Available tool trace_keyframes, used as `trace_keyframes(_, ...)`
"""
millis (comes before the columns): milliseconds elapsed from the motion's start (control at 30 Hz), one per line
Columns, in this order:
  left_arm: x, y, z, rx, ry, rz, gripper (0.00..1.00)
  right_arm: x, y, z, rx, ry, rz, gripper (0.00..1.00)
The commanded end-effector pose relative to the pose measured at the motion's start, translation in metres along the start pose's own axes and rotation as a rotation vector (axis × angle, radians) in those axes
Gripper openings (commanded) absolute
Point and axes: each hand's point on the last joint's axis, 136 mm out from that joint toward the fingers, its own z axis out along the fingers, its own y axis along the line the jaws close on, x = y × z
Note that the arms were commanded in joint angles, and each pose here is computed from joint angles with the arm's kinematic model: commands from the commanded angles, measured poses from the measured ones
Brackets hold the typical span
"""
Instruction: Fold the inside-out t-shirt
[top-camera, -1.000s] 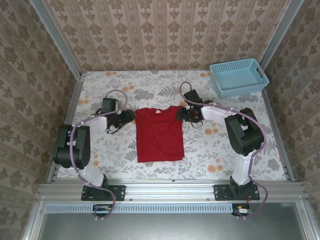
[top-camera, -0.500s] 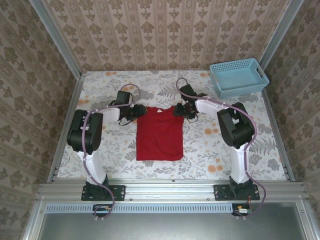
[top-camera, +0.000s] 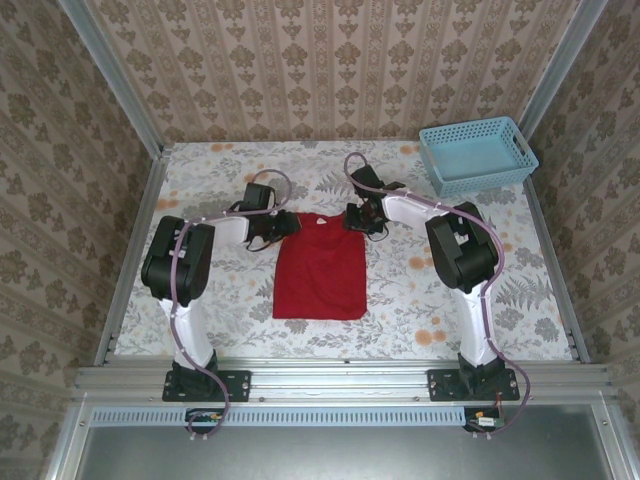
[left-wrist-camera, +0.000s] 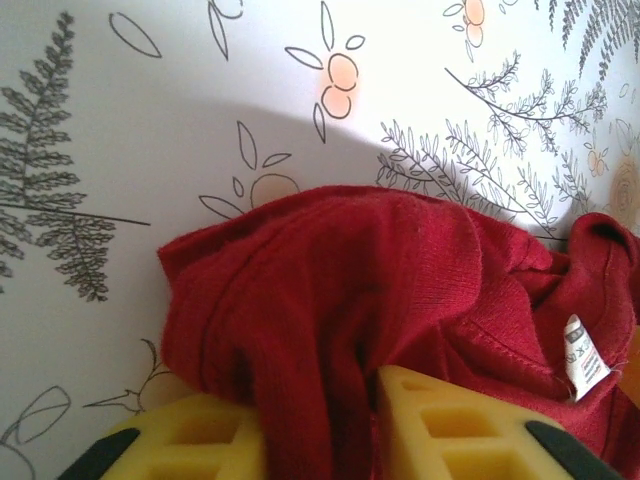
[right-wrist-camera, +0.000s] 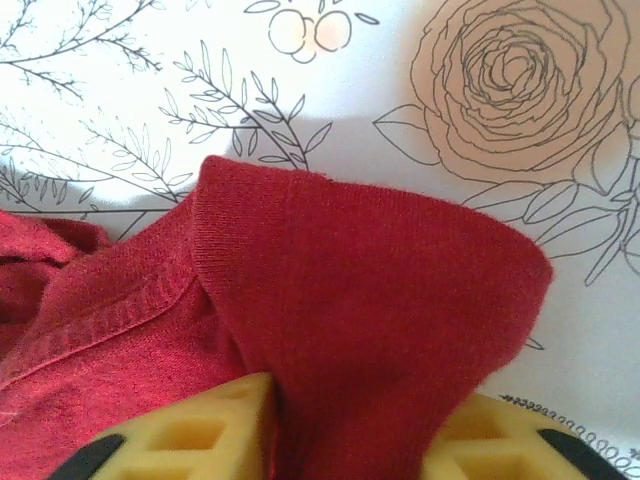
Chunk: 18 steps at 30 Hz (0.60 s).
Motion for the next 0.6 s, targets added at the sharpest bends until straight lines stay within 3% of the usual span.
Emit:
trace_keyframes(0, 0.014, 0.004, 0.0, 0.002, 0.03, -0.014, 0.25, 0.022, 0.045, 0.025, -0.139, 0.036, -0.066, 0.28)
trace_keyframes(367, 0.001, 0.002, -0.039, 0.046, -0.087, -0.031, 0.06, -0.004, 0.031, -0.023, -0.219, -0.084, -0.016, 0.02)
trace_keyframes(567, -0.064, -0.042, -0.068, 0.17, -0.177, -0.016, 0.0, -0.071, 0.045, -0.068, -0.29, -0.192, 0.002, 0.0)
